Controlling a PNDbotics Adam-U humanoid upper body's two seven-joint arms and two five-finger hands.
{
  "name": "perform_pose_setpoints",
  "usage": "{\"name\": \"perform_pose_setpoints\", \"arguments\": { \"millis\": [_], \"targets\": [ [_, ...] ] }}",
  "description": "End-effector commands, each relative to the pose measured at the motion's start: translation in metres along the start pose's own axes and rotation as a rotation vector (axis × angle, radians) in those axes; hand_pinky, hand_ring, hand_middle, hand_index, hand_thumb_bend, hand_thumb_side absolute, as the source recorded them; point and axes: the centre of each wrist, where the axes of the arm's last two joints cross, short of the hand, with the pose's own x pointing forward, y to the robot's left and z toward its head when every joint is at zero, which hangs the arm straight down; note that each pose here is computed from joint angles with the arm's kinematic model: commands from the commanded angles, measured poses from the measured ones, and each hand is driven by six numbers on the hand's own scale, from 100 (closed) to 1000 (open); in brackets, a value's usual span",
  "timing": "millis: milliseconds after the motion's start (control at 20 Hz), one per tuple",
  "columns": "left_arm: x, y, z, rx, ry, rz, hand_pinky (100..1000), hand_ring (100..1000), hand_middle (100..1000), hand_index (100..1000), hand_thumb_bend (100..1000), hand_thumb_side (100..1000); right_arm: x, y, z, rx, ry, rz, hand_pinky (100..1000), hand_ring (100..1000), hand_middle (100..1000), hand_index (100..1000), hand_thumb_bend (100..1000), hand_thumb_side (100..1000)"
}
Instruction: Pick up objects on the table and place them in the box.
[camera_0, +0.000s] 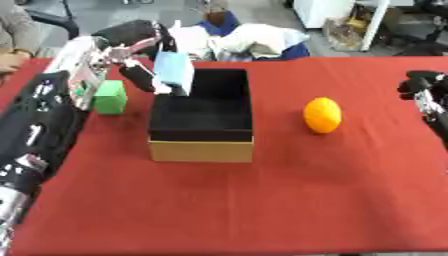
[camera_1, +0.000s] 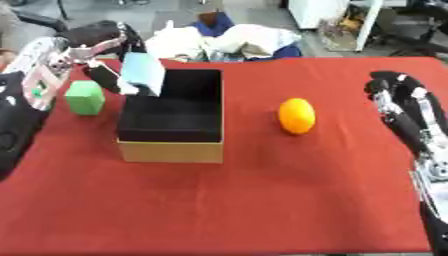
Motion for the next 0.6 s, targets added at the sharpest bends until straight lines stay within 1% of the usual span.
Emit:
{"name": "perform_pose_setpoints", "arguments": {
  "millis": [50,150,250,400,450,500,550,600],
  "targets": [
    [0.000,-0.003,-0.004,0.011,0.005,-0.015,568,496,498,662,504,309,0.007,-0.006,-0.008,0.000,-0.031,0.008,680,686,609,762,100,650],
    [0.002,-0.012,-0.006,0.001,0.000,-0.010,587,523,529,704,521,355,0.007,-0.006,-0.007,-0.001,-0.030,0.007,680,686,609,762,100,652],
    [0.003,-0.017,-0.006,-0.005,-0.011,-0.005,606,555,565,744,522,377,0.007,-0.006,-0.007,-0.002,-0.029,0.006,680,686,608,762,100,652],
    [0.002,-0.017,-0.004,-0.009,-0.032,0.002,647,613,630,799,541,444,0.006,-0.007,-0.007,-0.005,-0.027,0.007,680,686,608,762,100,655],
    [0.000,-0.015,-0.002,-0.014,-0.040,0.002,674,650,672,824,563,509,0.006,-0.007,-0.006,-0.007,-0.025,0.008,680,686,608,762,100,655],
    [-0.001,-0.011,-0.001,-0.026,-0.046,0.001,689,673,697,838,585,548,0.006,-0.008,-0.005,-0.007,-0.023,0.009,680,686,608,762,100,655],
    [-0.003,-0.005,0.002,-0.039,-0.053,-0.005,722,717,742,860,612,614,0.005,-0.008,-0.005,-0.008,-0.021,0.010,680,686,608,762,100,655],
    [-0.005,0.001,0.004,-0.052,-0.058,-0.010,737,741,767,872,661,690,0.005,-0.008,-0.004,-0.009,-0.020,0.010,680,686,608,762,100,654]
  ]
}}
